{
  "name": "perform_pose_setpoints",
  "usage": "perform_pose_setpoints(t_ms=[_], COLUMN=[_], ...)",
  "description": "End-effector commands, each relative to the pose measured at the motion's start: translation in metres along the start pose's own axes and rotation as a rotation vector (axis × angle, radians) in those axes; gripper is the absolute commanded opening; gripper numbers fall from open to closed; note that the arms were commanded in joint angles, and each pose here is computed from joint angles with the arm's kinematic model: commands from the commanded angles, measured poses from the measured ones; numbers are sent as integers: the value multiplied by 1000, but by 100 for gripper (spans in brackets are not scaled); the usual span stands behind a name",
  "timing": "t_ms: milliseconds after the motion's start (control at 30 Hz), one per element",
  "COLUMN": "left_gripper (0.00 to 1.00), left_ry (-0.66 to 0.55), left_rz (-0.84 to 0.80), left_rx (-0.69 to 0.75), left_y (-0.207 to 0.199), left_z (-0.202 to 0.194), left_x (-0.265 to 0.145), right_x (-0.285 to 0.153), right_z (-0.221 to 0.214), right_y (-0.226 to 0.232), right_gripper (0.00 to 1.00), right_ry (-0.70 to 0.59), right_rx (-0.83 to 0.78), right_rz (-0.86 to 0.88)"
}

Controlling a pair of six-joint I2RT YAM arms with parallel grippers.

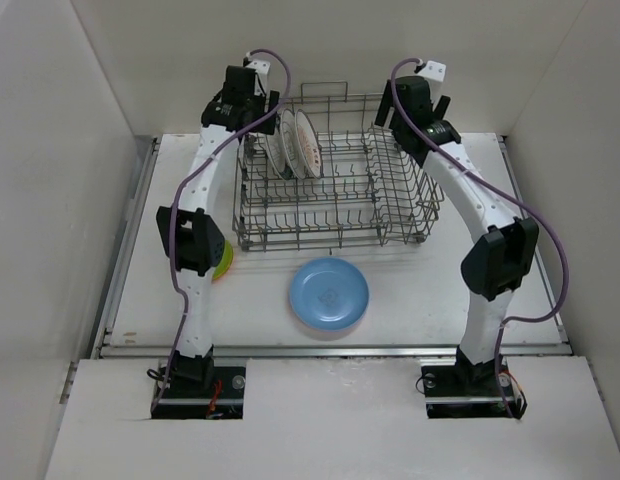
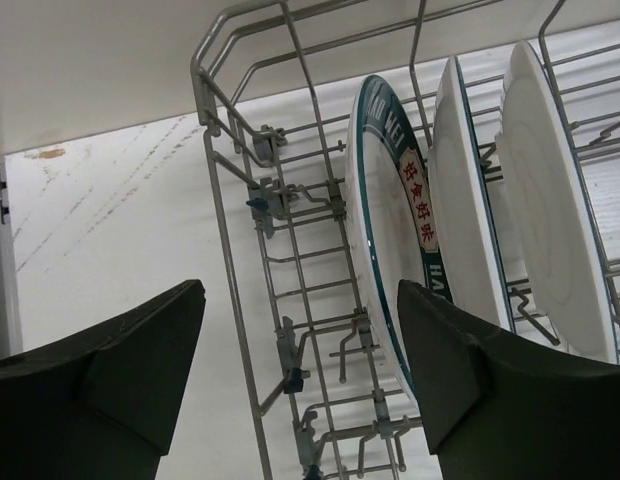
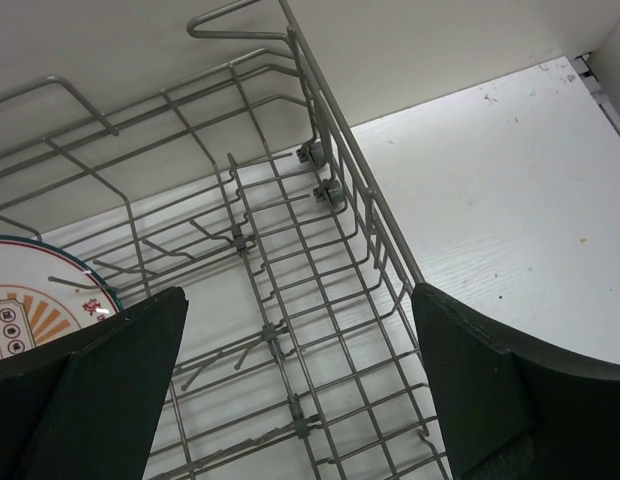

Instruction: Unload the plates from the dish rack

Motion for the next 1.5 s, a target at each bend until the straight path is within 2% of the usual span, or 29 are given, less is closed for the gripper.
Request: perform_pose_setpoints(t_ms=[0, 200, 267, 333, 367, 433, 467, 500, 533, 667, 867, 1100, 1233, 1367, 1467], left_gripper=[74, 71, 65, 52, 40, 27, 20, 6, 0, 0, 0, 0, 0, 0, 0], left_ry=[-3, 108, 127, 129, 139, 166, 166, 157, 142, 37, -41, -185, -310, -360, -348], left_rz=[-82, -187, -174, -130, -116, -106, -106, -95, -84, 14, 28, 84, 155, 276, 215], left_rx=[-25, 2, 14, 23, 25, 28, 28, 28, 27, 22, 16, -27, -102, -130, -172], left_y=[-4, -27, -27, -27, -27, -25, -24, -22, -19, -9, -14, -5, 28, 72, 86], left_z=[0, -35, -41, -44, -47, -52, -47, -41, -34, 1, 23, 56, 85, 94, 91], left_x=[2, 24, 29, 34, 37, 36, 27, 21, 12, -15, -33, -57, -90, -113, -130], right_x=[-20, -26, -29, -28, -29, -31, -32, -33, -36, -37, -40, -42, -48, -46, -48], right_z=[25, 24, 21, 17, 12, 11, 7, 5, 8, 4, 5, 5, 12, 6, 5], right_y=[-3, -13, -17, -16, -18, -21, -20, -22, -23, -25, -16, -18, -19, -13, -8], right_gripper=[100, 100, 100, 100, 100, 100, 100, 100, 100, 100, 100, 100, 100, 100, 100], right_ry=[-68, -77, -70, -60, -49, -49, -45, -41, -48, -47, -52, -55, -65, -38, -33], right_rx=[38, 28, 22, 17, 8, 5, -3, -7, -1, -5, -5, -5, 6, -1, -4], right_rz=[19, -17, -19, -12, -16, -28, -35, -37, -35, -46, -25, -34, -19, 37, 59])
Point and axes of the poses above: each gripper's point midway between its finger pads, its own x axis out along the fingers, its own y axis along the line the jaws close on, z = x × y, the point moved 8 cm from there along -x, back along the fingers, and after that the axes turned 1 degree about -x, right-handed, at the moved point
